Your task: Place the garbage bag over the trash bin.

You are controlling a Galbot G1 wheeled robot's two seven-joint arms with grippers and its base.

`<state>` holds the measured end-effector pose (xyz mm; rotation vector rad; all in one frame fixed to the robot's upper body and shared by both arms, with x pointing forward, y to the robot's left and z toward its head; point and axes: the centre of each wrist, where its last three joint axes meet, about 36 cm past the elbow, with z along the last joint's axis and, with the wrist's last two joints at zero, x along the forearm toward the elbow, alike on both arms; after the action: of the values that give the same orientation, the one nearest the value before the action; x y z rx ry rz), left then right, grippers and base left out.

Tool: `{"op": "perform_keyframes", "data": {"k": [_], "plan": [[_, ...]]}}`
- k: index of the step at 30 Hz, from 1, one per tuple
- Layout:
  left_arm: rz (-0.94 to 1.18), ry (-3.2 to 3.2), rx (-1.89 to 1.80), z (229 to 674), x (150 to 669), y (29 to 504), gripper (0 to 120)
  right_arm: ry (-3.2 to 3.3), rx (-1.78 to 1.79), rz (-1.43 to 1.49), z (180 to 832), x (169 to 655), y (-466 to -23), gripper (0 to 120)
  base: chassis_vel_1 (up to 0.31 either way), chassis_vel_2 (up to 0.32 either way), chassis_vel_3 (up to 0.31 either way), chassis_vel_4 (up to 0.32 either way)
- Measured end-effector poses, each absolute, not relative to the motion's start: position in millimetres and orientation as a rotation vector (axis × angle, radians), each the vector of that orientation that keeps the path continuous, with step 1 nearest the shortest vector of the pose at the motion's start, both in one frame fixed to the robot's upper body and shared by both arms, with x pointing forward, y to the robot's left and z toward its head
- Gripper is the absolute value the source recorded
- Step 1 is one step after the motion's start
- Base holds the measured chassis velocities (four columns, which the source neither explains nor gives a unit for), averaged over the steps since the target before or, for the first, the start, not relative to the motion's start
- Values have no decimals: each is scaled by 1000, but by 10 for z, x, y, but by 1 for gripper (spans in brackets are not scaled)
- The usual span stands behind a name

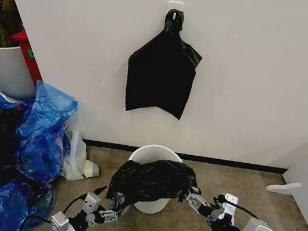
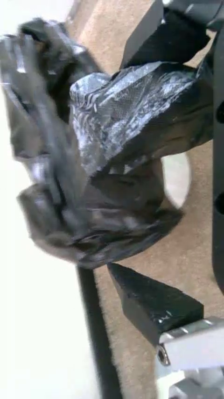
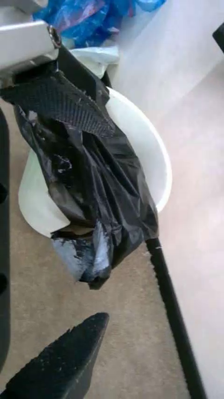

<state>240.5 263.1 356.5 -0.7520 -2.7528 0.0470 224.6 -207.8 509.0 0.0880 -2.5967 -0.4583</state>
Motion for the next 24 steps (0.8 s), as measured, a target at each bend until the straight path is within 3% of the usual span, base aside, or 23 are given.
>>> {"op": "perform_keyframes", "data": {"k": [15, 20, 24], "plan": [[196, -2893, -751, 4517, 2462, 2573, 100, -2603, 101, -417, 5096, 2275, -2095, 100, 0, 0, 0, 0], [147, -2878, -759, 4544, 2460, 2666, 100, -2600, 101, -424, 5113, 2305, -2099, 100, 0, 0, 0, 0], [-97, -2799, -785, 4177, 2597, 3090, 100, -2595, 93, -439, 5111, 2305, -2095, 100, 0, 0, 0, 0]]}}
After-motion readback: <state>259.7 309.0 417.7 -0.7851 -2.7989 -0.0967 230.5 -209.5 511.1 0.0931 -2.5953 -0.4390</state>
